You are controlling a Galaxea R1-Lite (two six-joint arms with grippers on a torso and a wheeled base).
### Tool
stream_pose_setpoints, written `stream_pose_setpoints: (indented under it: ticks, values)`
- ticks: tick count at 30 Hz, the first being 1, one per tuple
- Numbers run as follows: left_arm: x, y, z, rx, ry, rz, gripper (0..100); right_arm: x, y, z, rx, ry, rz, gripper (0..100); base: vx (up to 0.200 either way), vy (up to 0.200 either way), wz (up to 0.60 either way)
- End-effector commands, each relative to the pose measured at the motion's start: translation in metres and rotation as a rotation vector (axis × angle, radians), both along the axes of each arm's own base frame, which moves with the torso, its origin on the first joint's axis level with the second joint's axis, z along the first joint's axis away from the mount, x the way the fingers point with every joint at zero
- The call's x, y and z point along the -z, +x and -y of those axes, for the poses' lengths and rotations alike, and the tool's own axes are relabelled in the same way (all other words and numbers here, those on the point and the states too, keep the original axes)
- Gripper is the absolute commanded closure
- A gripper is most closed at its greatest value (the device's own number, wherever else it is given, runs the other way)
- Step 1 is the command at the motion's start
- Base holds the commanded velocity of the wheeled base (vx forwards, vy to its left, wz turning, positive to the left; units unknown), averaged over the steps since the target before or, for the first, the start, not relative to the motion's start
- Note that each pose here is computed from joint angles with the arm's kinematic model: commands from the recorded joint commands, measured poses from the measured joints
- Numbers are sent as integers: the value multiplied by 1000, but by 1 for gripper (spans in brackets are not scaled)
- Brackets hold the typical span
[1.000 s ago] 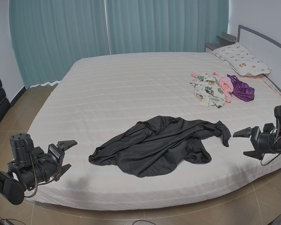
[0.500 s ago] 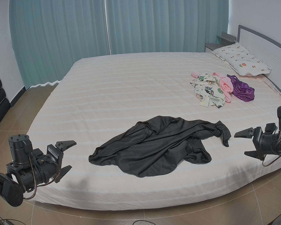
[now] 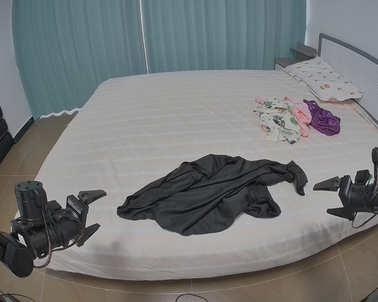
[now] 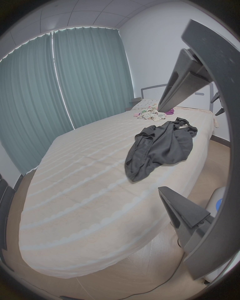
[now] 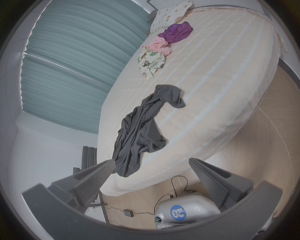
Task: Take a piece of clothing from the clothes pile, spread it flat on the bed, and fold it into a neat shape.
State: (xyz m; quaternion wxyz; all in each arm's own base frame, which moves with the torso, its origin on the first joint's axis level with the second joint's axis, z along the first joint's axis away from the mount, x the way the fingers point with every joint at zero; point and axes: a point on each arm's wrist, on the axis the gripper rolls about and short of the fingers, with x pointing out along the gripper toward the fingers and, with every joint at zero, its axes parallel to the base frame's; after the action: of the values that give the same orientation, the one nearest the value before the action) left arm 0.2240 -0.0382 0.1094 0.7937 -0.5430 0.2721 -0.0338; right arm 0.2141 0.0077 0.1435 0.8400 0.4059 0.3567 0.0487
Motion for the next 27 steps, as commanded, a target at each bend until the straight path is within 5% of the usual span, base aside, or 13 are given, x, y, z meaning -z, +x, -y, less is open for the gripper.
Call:
stream_pose_setpoints:
  ticks: [1,11,27]
  values:
    - [2,0,0,1,1,-8,0,-2,-1,-2,-8,-3,9,0,0,0,0]
    - [2,1,1,-12,-28,-20,0,-3,0,-2,-6,-2,12,0,0,0,0]
    - [1,1,1,17,-43,-18,0,-2,-1,-5,-22,0,46,0,200,0,0]
